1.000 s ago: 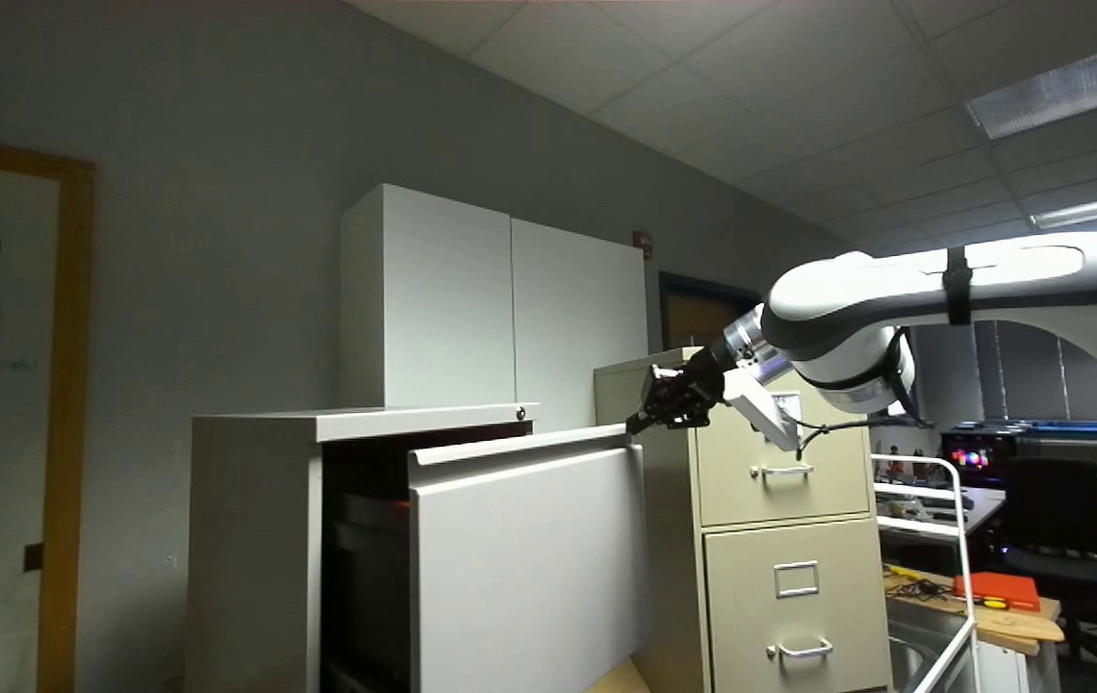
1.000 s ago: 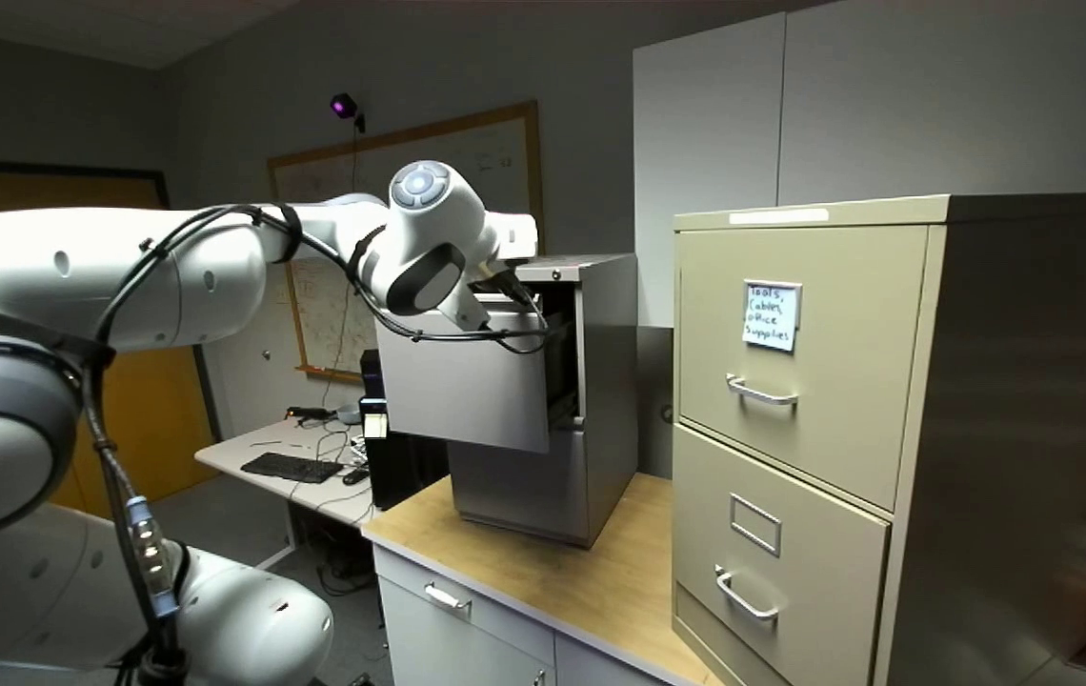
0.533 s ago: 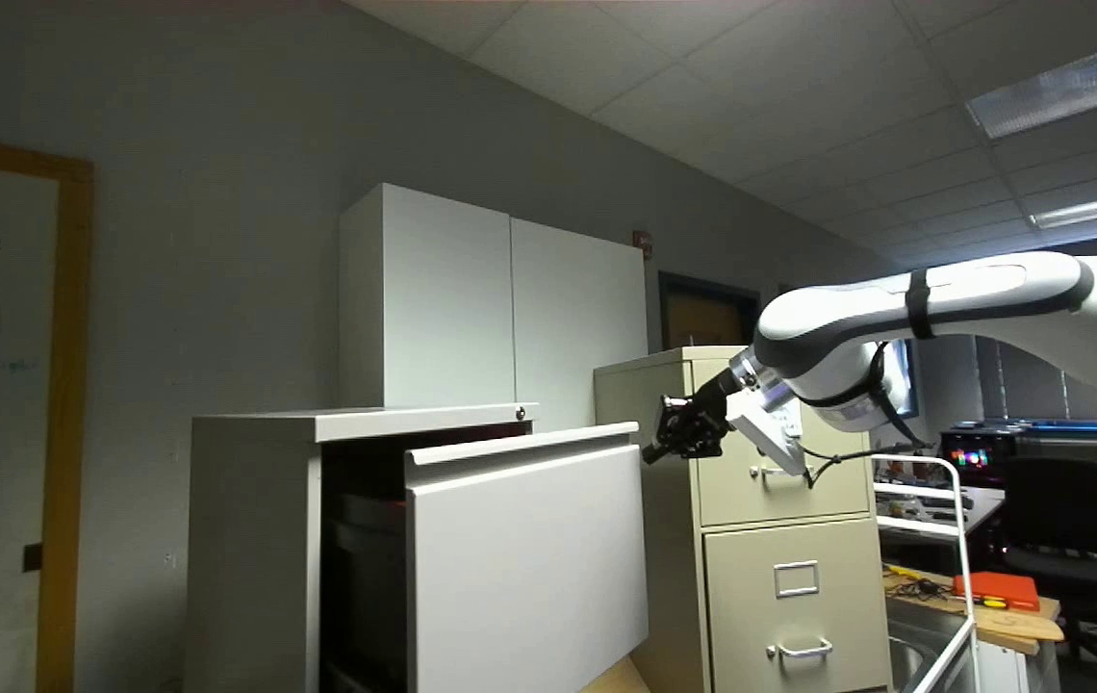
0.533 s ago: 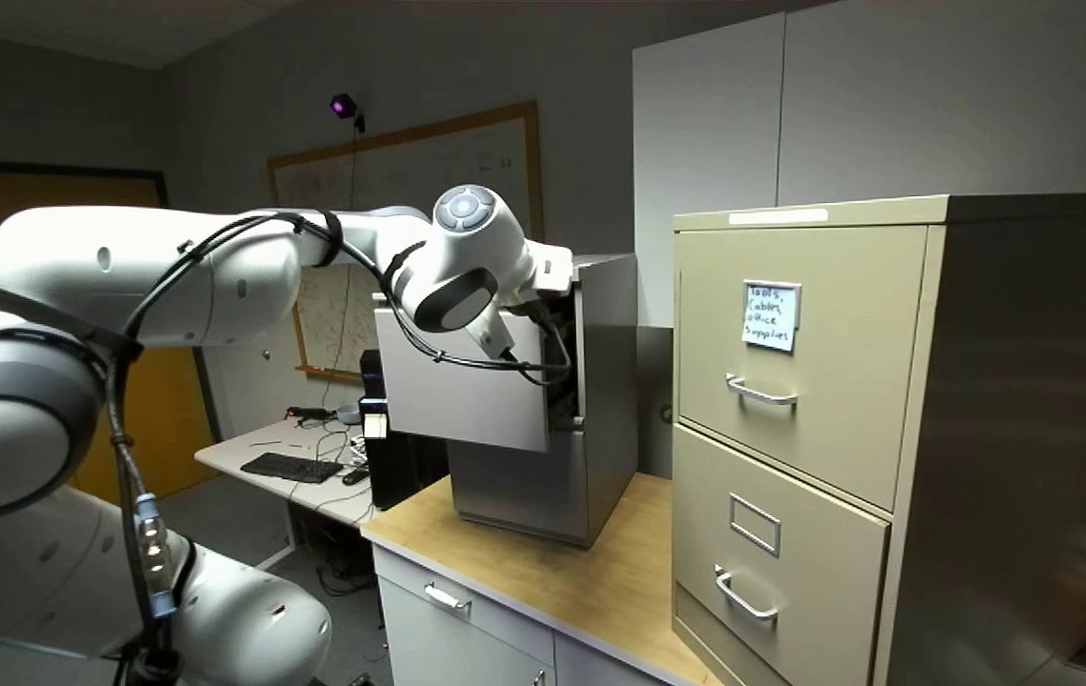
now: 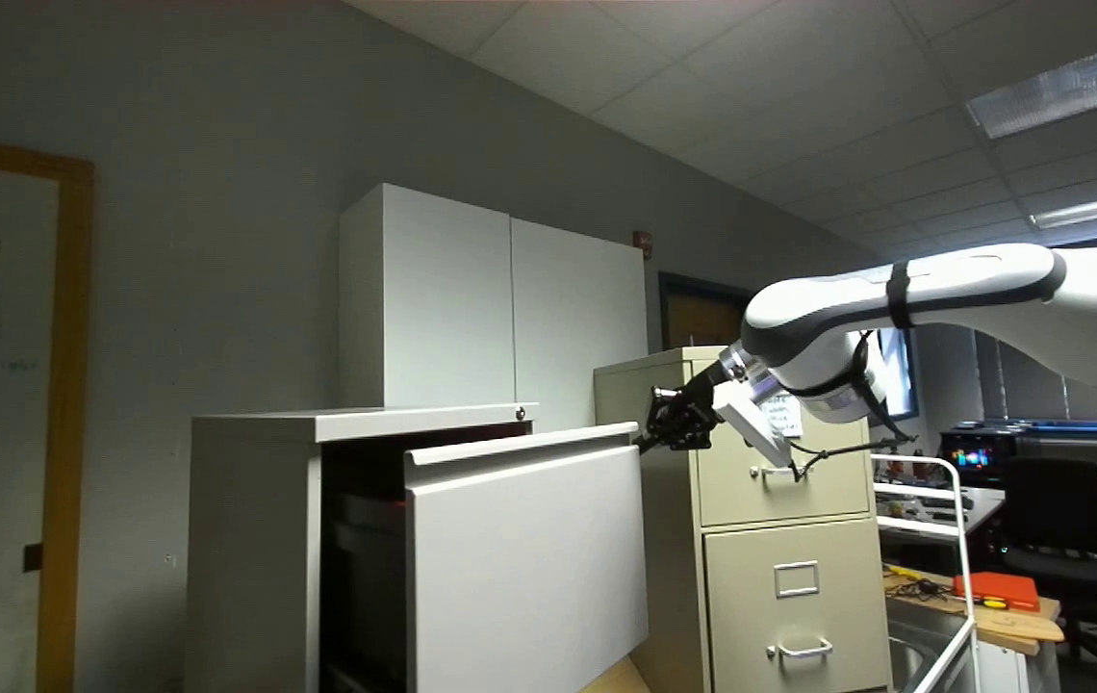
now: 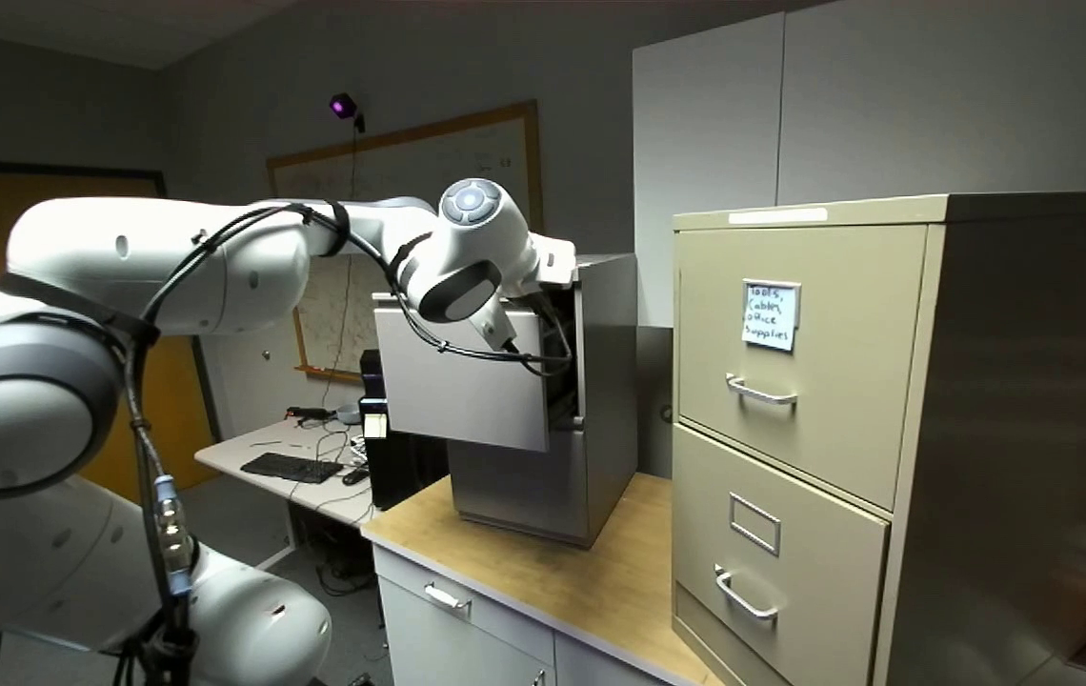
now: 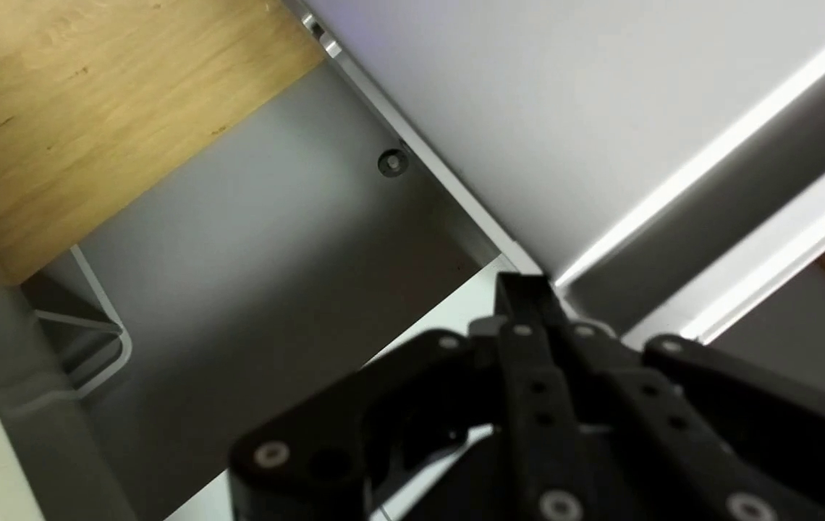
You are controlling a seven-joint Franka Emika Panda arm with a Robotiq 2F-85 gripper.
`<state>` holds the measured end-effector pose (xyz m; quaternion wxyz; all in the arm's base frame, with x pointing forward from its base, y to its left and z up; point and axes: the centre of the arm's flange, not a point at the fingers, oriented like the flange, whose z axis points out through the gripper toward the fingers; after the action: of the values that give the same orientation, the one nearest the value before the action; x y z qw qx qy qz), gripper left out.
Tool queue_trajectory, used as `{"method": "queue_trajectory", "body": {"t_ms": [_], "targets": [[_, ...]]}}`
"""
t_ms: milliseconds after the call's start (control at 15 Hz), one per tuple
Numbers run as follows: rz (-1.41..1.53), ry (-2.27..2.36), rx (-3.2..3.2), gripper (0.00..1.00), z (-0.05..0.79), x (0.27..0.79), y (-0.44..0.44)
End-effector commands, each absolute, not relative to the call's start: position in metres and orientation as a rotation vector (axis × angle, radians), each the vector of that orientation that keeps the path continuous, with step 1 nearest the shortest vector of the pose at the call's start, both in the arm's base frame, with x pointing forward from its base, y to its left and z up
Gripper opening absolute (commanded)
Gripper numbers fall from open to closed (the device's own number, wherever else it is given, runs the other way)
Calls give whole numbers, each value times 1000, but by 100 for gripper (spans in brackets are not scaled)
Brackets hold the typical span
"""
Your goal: Close the top drawer of the white file cabinet
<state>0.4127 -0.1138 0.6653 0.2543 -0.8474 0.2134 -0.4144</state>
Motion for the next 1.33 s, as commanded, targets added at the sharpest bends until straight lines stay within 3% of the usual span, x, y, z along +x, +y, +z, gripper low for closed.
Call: {"method": "queue_trajectory", "body": {"t_ms": [0,733,1267], "targets": [[-1122,548,-2286,0,680,406,-103],[-1075,593,-2304,0,656,371,-117],[-1094,390,-2349,0,675,358,-53]]}}
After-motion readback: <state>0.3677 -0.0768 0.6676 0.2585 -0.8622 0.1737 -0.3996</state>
